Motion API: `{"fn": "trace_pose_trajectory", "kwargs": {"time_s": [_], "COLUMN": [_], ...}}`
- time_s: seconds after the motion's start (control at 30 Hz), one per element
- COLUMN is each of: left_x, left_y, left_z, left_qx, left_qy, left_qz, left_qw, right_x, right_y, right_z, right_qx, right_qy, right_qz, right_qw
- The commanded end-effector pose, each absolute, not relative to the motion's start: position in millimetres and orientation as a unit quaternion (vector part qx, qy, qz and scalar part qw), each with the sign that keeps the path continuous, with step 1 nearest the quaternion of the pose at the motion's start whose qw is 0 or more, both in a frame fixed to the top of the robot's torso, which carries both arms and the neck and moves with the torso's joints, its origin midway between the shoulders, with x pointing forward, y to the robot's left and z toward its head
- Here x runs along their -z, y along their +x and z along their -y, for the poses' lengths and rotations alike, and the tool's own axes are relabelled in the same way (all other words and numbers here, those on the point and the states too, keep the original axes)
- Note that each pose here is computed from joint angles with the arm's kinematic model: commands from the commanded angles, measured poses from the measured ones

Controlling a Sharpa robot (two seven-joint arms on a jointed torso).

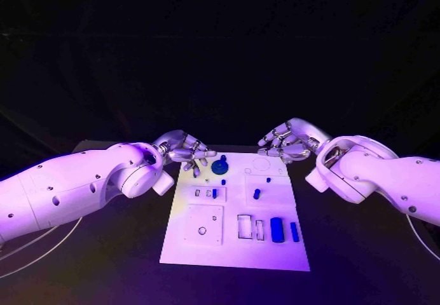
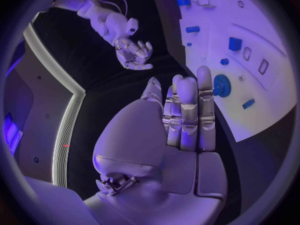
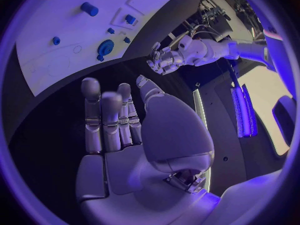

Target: Assemble the parts on the task board

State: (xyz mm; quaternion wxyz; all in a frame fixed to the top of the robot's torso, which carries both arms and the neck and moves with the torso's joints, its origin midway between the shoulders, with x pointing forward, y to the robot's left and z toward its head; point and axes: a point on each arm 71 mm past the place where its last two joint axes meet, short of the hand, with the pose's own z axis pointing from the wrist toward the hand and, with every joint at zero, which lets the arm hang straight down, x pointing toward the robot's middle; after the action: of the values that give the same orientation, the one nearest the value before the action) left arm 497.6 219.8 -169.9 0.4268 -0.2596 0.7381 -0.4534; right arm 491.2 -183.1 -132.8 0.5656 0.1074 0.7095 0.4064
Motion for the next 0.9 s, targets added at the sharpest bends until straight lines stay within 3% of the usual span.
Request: {"fn": "trace_pose_trajectory", "kwargs": {"time_s": [0.03,0.23,0.5,0.9], "left_x": [176.4,172.9,177.7,186.2], "left_y": [498.7,507.8,513.8,520.9], "left_z": [-217.6,-212.1,-195.5,-176.7], "left_qx": [0.326,0.254,0.164,0.115], "left_qy": [-0.172,-0.159,-0.114,-0.080], "left_qz": [-0.816,-0.836,-0.873,-0.900], "left_qw": [0.445,0.459,0.444,0.412], "right_x": [136.5,134.7,134.6,134.2], "right_y": [490.7,491.9,492.8,493.8], "right_z": [192.7,212.6,220.3,220.4], "right_qx": [-0.470,-0.487,-0.481,-0.475], "right_qy": [0.221,0.267,0.254,0.238], "right_qz": [-0.709,-0.691,-0.696,-0.698], "right_qw": [0.477,0.463,0.468,0.480]}}
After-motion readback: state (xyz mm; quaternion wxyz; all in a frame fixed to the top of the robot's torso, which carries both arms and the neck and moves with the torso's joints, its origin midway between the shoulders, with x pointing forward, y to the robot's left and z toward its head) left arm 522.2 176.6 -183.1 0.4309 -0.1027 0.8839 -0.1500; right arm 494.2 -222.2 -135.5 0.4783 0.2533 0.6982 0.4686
